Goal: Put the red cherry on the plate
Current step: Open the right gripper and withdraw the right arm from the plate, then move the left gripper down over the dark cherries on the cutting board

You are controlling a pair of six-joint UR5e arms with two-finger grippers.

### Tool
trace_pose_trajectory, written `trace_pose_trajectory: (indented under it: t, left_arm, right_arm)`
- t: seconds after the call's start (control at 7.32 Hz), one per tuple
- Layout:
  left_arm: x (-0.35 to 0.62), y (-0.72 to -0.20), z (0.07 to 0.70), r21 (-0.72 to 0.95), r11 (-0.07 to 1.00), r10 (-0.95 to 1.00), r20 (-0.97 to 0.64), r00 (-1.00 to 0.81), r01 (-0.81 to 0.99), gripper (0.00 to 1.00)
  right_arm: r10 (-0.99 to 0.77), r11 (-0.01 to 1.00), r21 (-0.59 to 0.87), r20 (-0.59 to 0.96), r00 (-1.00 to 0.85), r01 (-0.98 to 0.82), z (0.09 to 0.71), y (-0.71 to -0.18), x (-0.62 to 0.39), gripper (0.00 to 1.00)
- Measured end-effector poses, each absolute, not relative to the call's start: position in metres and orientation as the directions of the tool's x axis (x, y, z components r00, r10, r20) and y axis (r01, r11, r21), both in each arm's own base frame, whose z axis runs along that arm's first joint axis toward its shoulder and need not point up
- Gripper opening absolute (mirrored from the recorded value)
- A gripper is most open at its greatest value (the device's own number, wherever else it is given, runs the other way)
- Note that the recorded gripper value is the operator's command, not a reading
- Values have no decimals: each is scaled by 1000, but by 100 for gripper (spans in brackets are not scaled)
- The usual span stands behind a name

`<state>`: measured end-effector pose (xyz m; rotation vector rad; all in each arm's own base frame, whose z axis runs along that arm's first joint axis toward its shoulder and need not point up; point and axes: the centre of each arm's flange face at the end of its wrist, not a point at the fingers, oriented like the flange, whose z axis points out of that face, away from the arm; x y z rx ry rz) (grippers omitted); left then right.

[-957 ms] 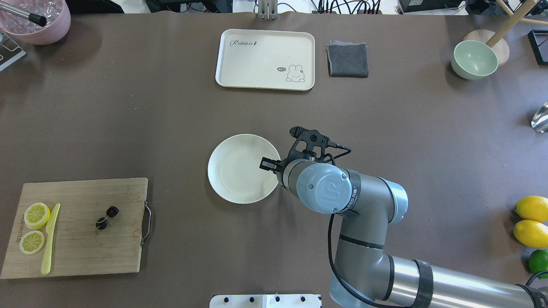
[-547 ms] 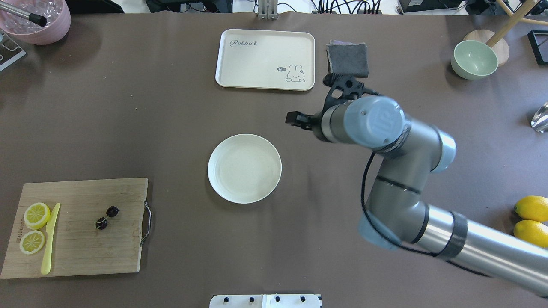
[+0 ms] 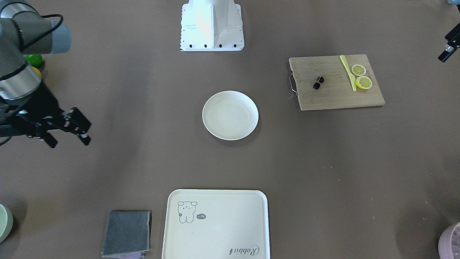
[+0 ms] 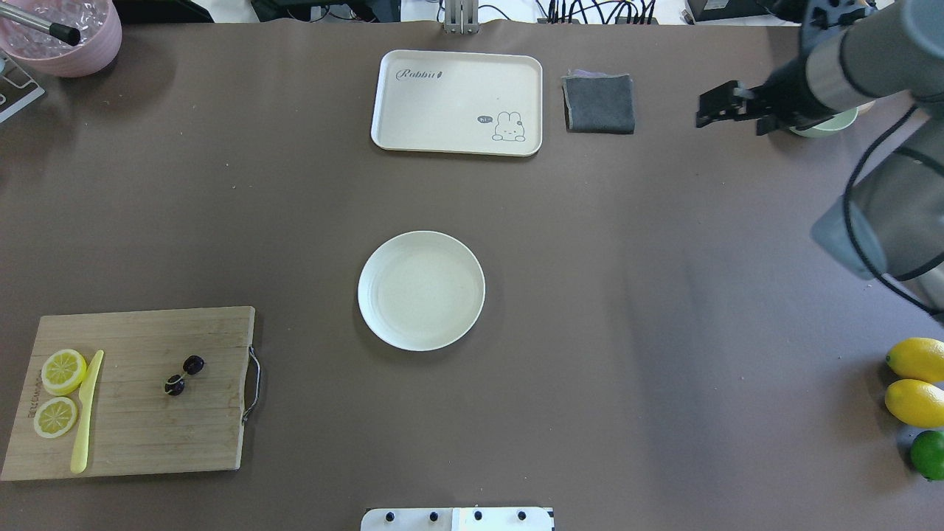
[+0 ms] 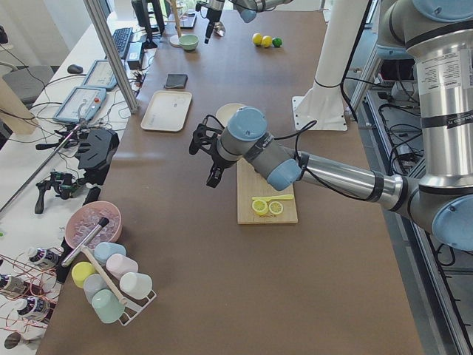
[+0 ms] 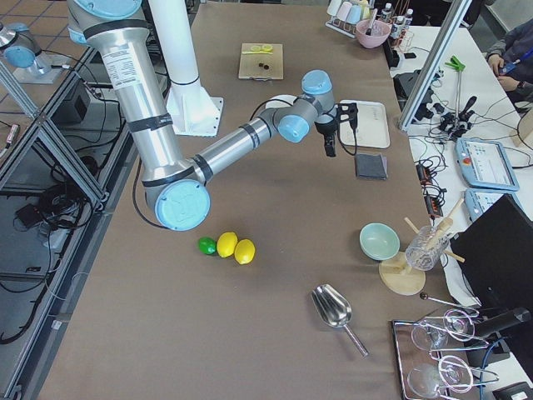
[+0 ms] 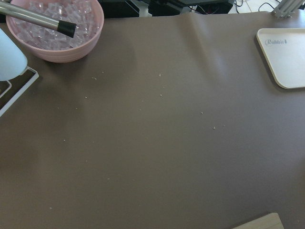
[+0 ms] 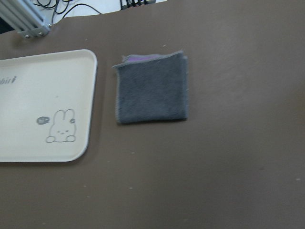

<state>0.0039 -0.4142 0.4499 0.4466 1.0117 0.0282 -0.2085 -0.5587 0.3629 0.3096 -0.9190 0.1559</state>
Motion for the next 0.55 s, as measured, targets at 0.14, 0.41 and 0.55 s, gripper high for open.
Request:
trace_pose_trajectory:
  t: [0.14, 0.41, 0.55]
  left_arm:
    - [29, -414, 444, 361, 916, 211, -803, 557, 174, 99]
    - [99, -407, 431, 333, 930, 184, -784, 592, 152, 97]
    - [139, -396, 429, 322, 938, 180, -771, 611, 130, 97]
  right_arm:
    - [-32, 949, 219, 784, 619, -228, 399, -557, -153, 100]
    - [-109, 948, 280, 729, 675, -149, 478, -532, -59, 100]
    - [-134, 948, 297, 703, 698, -117, 511, -514, -28, 100]
